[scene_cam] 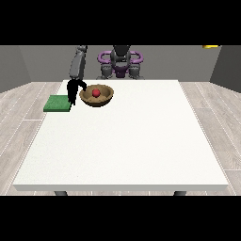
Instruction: Pick the cup and pour the ball into the bowl, then pick the bowl and place it on the pad
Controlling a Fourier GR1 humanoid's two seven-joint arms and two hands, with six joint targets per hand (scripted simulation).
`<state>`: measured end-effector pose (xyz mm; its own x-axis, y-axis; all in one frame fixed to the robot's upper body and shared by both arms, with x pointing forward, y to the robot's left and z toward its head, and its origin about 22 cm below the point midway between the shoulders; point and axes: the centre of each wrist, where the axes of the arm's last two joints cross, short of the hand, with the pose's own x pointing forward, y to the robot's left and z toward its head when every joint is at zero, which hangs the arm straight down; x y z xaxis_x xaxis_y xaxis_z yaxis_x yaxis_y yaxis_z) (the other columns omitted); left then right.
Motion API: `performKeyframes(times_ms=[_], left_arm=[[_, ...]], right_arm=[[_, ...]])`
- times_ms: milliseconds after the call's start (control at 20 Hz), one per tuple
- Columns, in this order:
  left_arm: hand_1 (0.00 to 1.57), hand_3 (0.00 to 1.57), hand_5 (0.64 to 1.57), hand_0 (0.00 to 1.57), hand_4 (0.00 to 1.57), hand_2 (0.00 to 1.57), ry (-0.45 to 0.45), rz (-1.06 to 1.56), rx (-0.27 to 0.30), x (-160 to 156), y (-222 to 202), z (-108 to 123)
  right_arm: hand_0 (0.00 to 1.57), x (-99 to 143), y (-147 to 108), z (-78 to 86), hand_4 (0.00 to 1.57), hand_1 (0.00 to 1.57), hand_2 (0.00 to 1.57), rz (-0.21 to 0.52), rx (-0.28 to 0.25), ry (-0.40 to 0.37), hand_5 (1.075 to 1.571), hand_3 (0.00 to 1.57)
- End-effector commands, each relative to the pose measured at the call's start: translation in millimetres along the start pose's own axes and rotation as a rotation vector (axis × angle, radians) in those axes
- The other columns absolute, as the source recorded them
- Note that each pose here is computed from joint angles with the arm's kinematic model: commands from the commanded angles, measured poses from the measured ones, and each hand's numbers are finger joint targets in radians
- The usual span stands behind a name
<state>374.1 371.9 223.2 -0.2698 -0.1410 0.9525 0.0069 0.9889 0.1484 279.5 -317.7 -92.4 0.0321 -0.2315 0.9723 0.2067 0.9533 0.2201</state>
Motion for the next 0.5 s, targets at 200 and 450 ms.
performKeyframes(times_ms=[200, 450], left_arm=[[0.00, 0.00, 1.534, 0.00, 1.01, 0.00, -0.028, -0.013, 0.010, 12, 34, 16], [0.00, 0.00, 1.538, 0.00, 1.02, 0.00, -0.070, -0.025, 0.001, 24, 11, 8]], right_arm=[[0.00, -3, -2, -4.7, 0.48, 0.00, 0.00, 0.003, 0.003, -0.018, 1.549, 0.00], [0.00, -6, 18, -10.9, 0.46, 0.00, 0.00, -0.004, 0.000, -0.046, 1.547, 0.00]])
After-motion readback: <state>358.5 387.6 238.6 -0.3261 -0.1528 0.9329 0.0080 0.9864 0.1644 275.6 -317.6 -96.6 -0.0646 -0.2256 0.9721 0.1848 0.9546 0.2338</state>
